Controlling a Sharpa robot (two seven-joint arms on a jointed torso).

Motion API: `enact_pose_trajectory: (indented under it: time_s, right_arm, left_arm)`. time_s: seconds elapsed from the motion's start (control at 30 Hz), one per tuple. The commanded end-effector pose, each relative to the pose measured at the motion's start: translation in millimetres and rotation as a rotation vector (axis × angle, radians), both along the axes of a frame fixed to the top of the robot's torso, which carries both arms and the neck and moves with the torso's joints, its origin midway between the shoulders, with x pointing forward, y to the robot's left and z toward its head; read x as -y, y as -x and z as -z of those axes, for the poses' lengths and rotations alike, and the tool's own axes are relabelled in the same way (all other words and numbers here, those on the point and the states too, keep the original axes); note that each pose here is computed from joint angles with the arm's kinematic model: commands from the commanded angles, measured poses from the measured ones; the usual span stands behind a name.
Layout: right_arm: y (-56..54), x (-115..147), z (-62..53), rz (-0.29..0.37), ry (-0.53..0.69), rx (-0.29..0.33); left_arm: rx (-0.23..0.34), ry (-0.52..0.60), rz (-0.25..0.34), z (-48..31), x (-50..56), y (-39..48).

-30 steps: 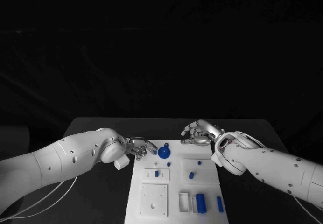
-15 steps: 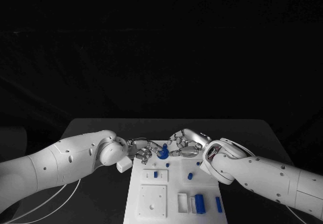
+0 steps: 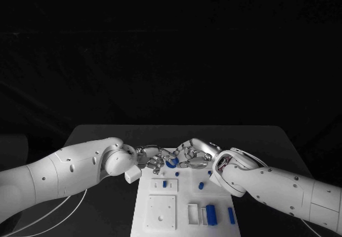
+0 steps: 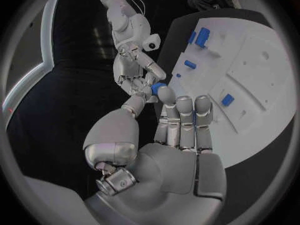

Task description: Assemble the parts on the task board

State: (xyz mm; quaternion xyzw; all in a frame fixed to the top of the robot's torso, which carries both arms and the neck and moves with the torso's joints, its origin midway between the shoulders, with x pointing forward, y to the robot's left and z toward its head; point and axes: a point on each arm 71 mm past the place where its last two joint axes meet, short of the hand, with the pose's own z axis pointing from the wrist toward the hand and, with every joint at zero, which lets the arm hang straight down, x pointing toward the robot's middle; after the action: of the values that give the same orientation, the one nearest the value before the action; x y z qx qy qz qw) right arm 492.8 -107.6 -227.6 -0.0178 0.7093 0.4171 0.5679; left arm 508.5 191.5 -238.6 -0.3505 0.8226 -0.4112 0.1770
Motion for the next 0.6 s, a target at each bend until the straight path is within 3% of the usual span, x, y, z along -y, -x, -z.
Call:
enact_pose_trajectory:
  time_s: [0.03, 0.6]
  right_arm:
    - [3.3, -3.7, 0.4, -0.031, -0.004, -0.010]
    - [6.5, -3.7, 0.6, -0.045, -0.027, -0.032]
  left_arm:
    - [0.009, 0.025, 0.021, -3.4, 3.6, 0.7]
    - [0.015, 0.021, 0.043, -4.3, 6.9, 1.3]
